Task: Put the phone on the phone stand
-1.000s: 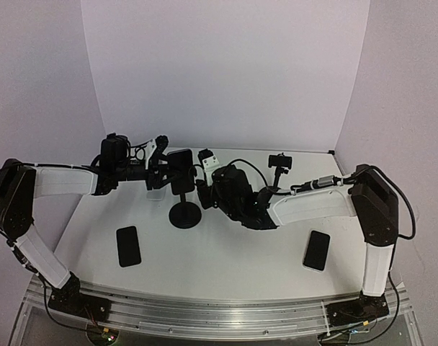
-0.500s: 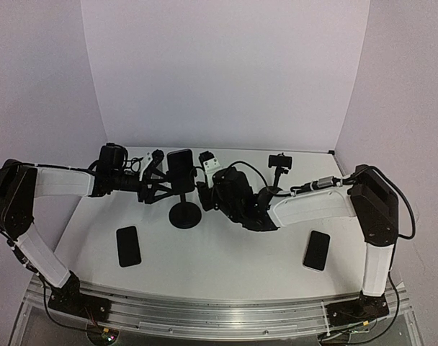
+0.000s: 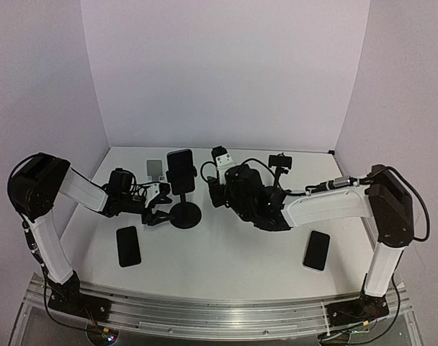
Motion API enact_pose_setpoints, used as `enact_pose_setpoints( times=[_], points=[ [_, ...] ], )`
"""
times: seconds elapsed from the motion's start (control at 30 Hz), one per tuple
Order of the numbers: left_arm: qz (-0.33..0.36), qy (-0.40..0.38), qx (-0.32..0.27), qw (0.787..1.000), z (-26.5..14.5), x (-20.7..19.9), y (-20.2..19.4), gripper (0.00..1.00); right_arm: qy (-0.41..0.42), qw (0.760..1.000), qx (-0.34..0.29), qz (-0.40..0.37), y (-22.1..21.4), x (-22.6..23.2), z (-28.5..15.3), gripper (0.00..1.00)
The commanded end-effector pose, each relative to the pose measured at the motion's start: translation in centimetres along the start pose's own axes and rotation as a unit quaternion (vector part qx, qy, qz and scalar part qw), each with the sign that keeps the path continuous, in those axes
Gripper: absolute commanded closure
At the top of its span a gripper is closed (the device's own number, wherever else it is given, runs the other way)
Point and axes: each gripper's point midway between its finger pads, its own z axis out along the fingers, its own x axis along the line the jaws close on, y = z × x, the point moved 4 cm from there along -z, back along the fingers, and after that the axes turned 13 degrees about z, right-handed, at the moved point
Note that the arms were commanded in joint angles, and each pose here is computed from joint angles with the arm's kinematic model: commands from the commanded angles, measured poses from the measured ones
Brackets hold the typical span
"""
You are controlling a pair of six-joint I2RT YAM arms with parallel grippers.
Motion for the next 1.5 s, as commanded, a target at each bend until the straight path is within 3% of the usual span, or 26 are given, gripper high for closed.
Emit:
enact_pose_setpoints(
  times=[0.0, 0.17, 0.33, 0.53, 0.93, 1.27, 1.47],
  points=[
    [0.063, 0.053, -0.010, 0.997, 1.1, 4.2, 0.9, 0.37, -0.014, 0.997, -0.059, 0.037, 4.6, -1.8, -1.8, 0.52],
    [0.068, 0.049, -0.013, 0.996, 1.1, 4.0, 0.9, 0.38, 0.028, 0.998, -0.045, 0.033, 3.7, -1.8, -1.4, 0.51],
    [0.048, 0.057, -0.004, 0.997, -0.5, 4.0, 0.7, 0.37, 0.153, 0.987, -0.046, -0.003, 0.7, 1.3, -0.5, 0.41],
    [0.018, 0.070, 0.003, 0.997, -3.8, 3.6, 1.3, 0.33, 0.235, 0.957, -0.168, 0.008, -2.3, 2.0, -1.0, 0.33],
    [-0.027, 0.170, 0.002, 0.985, -8.1, 4.8, 2.9, 0.22, 0.218, 0.963, -0.145, 0.056, -7.9, 4.6, 5.0, 0.36],
    [-0.035, 0.224, -0.016, 0.974, -9.5, 6.9, 3.8, 0.21, 0.206, 0.965, -0.145, 0.074, -9.6, 6.3, 6.8, 0.43],
    [-0.032, 0.235, -0.019, 0.971, -9.7, 8.2, 4.2, 0.21, 0.183, 0.964, -0.147, 0.128, -9.7, 6.9, 8.9, 0.50]
  ],
)
